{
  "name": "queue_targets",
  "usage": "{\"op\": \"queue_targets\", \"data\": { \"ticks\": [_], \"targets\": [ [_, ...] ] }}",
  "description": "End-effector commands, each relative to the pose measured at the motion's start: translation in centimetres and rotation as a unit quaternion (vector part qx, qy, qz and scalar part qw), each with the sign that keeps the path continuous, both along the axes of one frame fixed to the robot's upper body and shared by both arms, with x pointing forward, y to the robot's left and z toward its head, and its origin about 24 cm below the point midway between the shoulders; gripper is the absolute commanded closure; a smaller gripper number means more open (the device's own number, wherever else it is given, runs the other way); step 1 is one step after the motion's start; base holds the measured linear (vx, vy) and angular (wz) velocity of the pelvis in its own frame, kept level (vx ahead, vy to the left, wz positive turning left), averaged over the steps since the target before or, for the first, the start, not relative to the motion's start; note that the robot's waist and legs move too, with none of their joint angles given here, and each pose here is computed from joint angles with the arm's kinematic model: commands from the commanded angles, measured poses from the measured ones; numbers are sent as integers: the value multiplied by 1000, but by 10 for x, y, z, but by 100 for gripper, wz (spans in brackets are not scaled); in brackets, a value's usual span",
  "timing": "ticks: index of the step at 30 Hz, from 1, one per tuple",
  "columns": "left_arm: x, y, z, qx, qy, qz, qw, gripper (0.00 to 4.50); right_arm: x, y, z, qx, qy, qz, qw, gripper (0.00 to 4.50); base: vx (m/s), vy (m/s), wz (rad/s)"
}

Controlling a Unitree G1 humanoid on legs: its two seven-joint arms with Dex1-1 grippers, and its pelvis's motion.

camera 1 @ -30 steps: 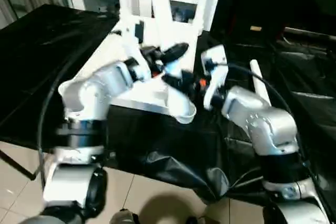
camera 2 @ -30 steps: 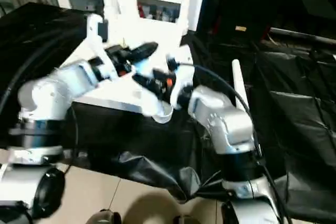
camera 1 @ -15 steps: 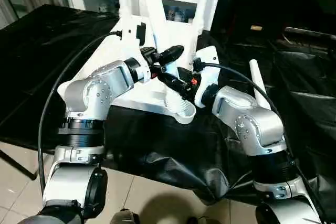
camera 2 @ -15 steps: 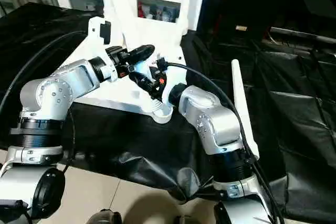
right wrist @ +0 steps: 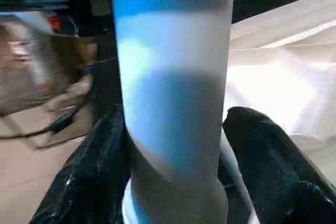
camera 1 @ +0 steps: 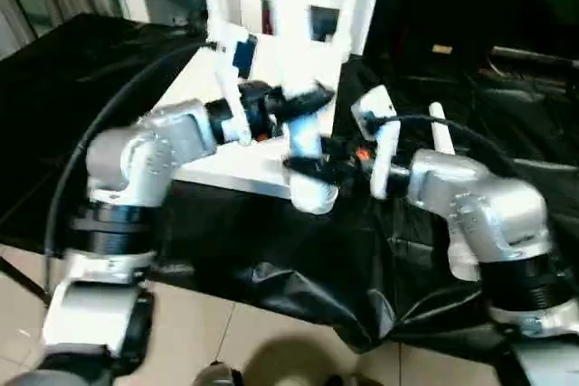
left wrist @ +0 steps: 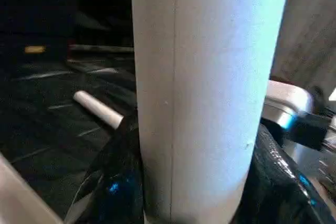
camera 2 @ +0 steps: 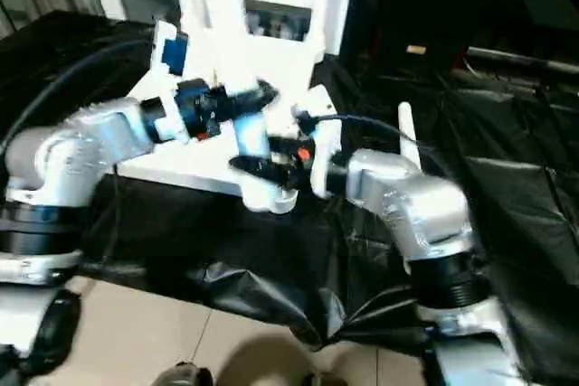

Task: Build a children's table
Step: Pick table leg

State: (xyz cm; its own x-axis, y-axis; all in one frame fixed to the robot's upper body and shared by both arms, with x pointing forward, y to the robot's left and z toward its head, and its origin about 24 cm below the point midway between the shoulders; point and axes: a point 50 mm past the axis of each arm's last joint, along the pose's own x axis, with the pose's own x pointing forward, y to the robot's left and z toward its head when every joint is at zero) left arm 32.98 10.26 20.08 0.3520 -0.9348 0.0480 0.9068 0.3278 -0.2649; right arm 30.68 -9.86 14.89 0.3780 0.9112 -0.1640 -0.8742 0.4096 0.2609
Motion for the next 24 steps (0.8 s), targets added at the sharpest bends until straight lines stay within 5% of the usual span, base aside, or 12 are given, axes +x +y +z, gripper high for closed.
{"op": "queue_targets", "data": {
  "ticks": [1, 24],
  "targets": [
    [-7, -4, 7, 14, -25, -43, 999, 261, 4, -10, 11, 23, 6, 2, 1000, 152, 0, 0, 0],
    [-12, -8, 3, 27, -40, -101, 994, 261, -3, -4, 12, 14, 29, 115, 993, 152, 0, 0, 0]
  ]
}}
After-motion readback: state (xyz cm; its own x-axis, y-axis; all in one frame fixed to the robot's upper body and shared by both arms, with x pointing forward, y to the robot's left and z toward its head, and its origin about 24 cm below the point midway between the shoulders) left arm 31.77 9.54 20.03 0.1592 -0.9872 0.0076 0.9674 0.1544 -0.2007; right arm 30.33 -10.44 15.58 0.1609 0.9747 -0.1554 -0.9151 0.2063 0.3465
